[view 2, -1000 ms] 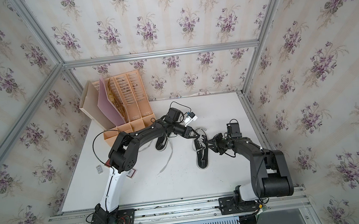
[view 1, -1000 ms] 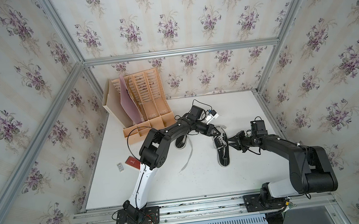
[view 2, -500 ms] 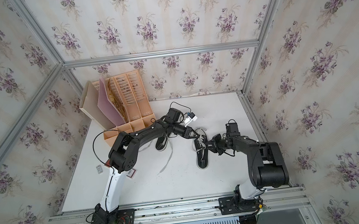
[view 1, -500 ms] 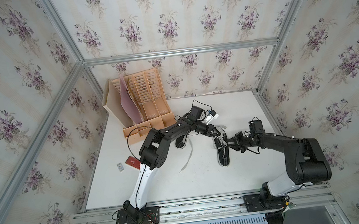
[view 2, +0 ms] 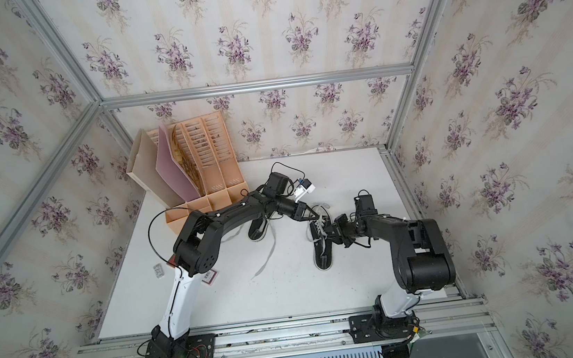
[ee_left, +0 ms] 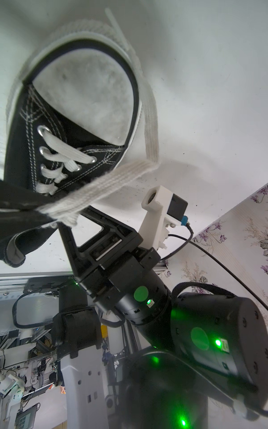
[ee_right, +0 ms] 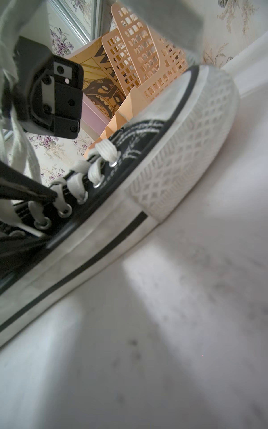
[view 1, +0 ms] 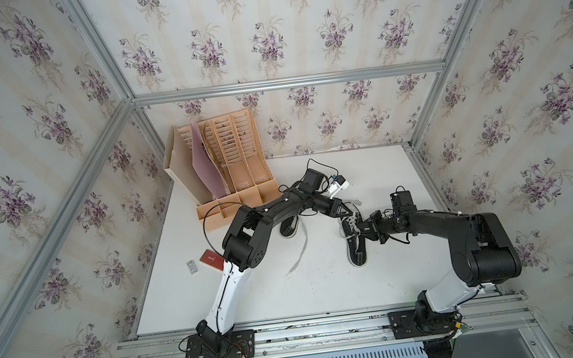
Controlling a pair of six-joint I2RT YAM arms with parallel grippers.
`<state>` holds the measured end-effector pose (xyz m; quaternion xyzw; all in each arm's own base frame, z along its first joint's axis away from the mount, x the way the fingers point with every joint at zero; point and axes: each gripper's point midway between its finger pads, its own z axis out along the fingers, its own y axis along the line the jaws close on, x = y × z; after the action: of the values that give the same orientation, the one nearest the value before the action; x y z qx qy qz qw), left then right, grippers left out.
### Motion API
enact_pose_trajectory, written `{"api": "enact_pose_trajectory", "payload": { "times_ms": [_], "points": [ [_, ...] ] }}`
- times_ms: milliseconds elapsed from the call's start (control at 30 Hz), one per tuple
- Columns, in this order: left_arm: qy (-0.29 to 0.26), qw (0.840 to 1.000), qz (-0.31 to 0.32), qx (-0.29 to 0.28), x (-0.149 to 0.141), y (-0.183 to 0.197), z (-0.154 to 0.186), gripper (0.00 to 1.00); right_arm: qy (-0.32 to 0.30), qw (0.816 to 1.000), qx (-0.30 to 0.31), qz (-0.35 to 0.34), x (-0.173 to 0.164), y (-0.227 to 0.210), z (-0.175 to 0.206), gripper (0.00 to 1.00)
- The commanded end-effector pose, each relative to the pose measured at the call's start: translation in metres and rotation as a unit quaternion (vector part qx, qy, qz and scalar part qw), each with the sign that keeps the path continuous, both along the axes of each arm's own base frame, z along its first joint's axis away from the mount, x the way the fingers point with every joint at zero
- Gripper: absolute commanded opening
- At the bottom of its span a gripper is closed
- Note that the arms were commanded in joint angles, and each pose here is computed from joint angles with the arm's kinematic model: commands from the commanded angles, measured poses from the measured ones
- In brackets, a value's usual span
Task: Tie the shoes
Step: Cross the shoelace with the shoelace.
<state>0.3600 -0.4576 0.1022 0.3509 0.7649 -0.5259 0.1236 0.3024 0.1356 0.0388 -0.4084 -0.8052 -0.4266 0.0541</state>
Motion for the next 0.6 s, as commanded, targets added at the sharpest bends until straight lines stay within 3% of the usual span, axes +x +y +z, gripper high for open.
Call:
{"api": "enact_pose_trajectory", "payload": {
  "times_ms": [0,233,467,567],
  "points": [
    [-0.017,1.000,-0.001,-0.008,0.003,-0.001,0.008,0.01,0.014,1.000,0.003,0.011,-0.006,0.003,-0.005,0.25],
    [-0.019,1.000,-0.003,-0.009,0.002,0.001,0.010,0.01,-0.026,0.999,-0.048,-0.001,0.016,-0.012,0.012,0.00],
    [-0.016,1.000,0.008,0.000,0.003,0.013,0.005,0.06,-0.051,0.992,-0.114,-0.005,0.022,-0.033,0.018,0.00],
    [-0.013,1.000,0.011,0.006,-0.001,0.018,0.002,0.24,-0.066,0.986,-0.152,-0.004,0.021,-0.043,0.021,0.00]
  ]
}}
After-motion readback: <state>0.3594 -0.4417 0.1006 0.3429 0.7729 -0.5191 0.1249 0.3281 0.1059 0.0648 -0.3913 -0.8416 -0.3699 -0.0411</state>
